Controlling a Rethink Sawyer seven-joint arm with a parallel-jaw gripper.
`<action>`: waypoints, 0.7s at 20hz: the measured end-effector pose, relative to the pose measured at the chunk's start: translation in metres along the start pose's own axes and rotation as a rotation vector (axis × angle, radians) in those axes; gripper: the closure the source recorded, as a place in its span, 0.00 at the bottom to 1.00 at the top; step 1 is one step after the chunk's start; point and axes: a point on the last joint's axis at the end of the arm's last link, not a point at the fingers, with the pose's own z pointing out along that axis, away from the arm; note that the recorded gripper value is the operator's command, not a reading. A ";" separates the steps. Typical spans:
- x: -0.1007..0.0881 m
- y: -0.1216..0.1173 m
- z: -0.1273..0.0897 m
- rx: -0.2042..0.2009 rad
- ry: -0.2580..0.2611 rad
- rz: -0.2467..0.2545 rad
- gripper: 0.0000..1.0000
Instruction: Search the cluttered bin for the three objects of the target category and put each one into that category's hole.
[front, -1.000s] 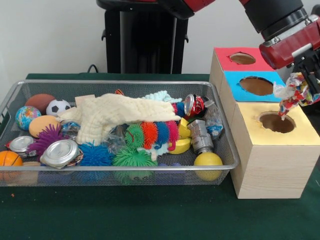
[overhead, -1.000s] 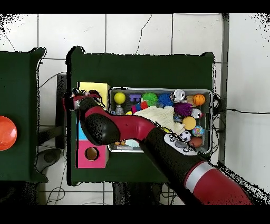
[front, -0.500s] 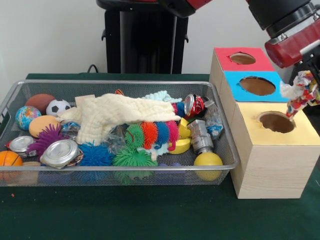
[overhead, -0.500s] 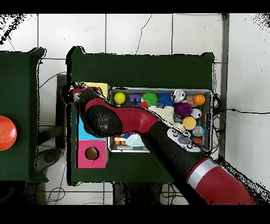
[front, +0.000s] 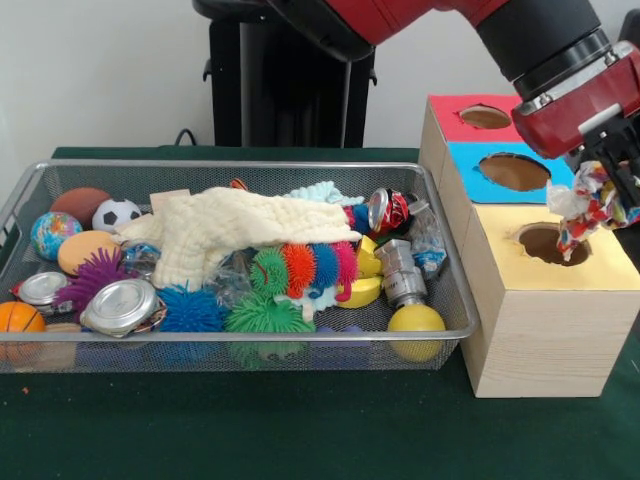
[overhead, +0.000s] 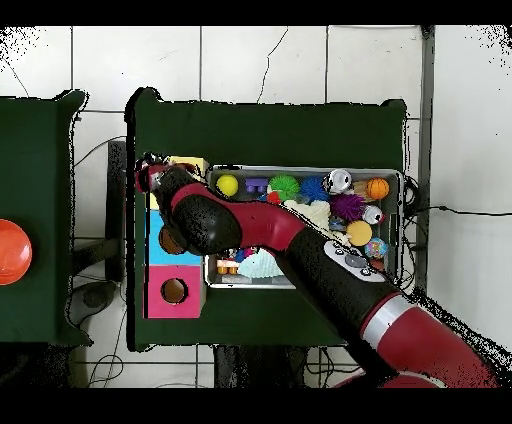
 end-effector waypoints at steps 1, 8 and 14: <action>0.002 -0.001 0.001 -0.001 0.002 0.000 1.00; 0.021 -0.004 0.010 -0.019 0.023 -0.001 1.00; 0.034 -0.006 0.017 -0.032 0.021 -0.002 1.00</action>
